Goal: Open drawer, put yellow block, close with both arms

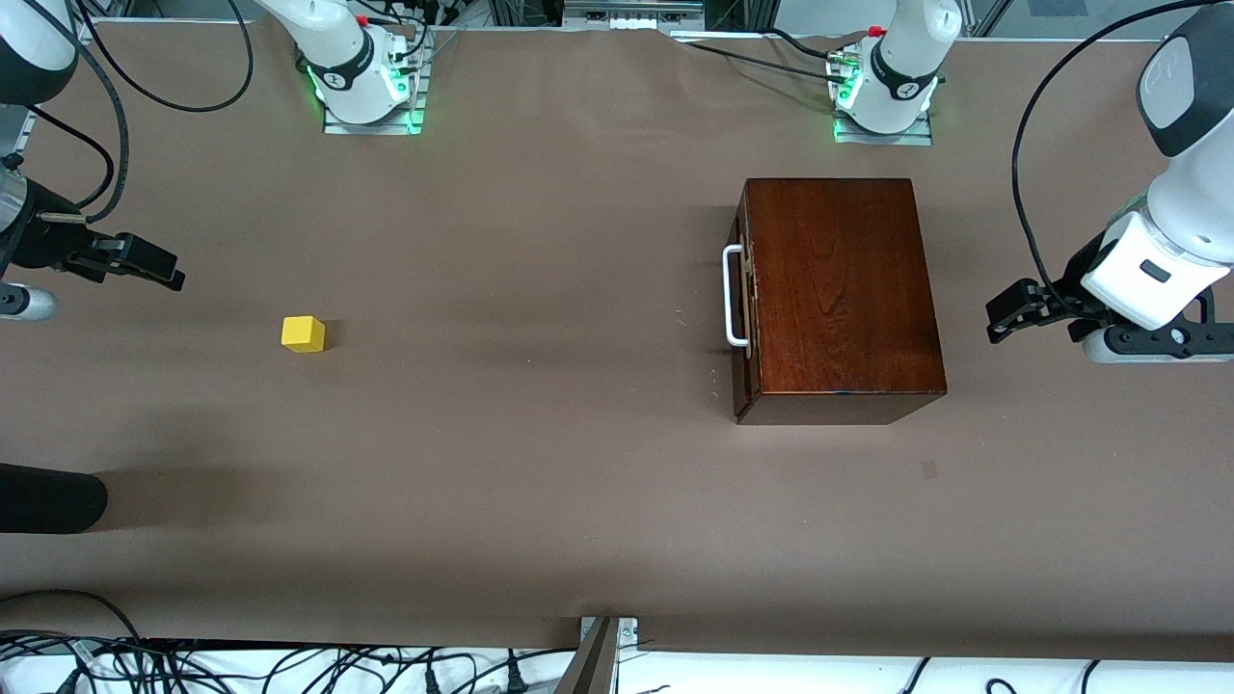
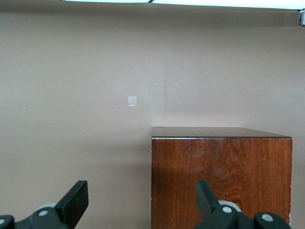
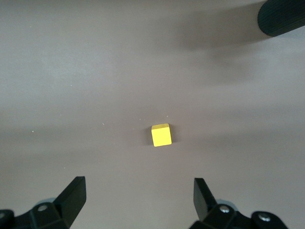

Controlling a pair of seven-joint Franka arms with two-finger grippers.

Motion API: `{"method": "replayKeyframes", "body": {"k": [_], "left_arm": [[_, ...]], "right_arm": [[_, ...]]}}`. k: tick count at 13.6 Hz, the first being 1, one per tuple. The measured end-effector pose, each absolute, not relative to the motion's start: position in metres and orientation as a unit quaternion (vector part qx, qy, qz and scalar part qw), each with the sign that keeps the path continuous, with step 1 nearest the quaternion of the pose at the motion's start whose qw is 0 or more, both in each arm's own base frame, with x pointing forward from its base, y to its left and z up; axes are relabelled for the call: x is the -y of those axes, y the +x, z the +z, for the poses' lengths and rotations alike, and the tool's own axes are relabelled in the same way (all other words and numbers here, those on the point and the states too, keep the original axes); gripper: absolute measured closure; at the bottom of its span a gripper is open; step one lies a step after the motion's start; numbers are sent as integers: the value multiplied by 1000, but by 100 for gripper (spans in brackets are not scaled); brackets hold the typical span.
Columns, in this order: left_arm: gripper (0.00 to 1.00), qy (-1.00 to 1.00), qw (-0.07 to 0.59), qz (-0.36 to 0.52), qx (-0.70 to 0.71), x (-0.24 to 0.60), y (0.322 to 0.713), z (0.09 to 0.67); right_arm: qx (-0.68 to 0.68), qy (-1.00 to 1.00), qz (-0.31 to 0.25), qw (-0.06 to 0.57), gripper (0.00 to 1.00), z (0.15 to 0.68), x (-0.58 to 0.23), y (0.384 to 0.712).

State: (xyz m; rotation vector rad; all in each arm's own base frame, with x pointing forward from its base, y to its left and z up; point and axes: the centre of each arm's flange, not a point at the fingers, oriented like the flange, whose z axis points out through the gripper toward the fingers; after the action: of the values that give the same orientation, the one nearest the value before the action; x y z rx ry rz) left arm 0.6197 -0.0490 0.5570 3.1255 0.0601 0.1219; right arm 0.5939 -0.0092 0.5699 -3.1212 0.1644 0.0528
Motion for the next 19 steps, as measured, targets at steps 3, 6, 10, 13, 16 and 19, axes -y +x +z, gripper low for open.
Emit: {"method": "replayKeyframes", "body": {"k": [3,6,10,13,16,19], "left_arm": [[0,999,6,38,-24,42,620,556],[0,999,6,37,-29,33,620,555],[0,999,5,36,-30,33,620,554],[0,999,5,32,-30,33,620,550],[0,999,5,31,-29,33,620,549],[0,999,5,31,-29,35,620,549]], "right_arm": [[-53,-998,17,8,0,570,10,594],[-54,-998,17,12,0,570,9,594],[-54,-998,16,16,0,570,9,594],[-54,-998,17,16,0,569,9,594],[-54,-998,17,16,0,569,9,594],[-55,-998,17,16,0,569,8,595]]}}
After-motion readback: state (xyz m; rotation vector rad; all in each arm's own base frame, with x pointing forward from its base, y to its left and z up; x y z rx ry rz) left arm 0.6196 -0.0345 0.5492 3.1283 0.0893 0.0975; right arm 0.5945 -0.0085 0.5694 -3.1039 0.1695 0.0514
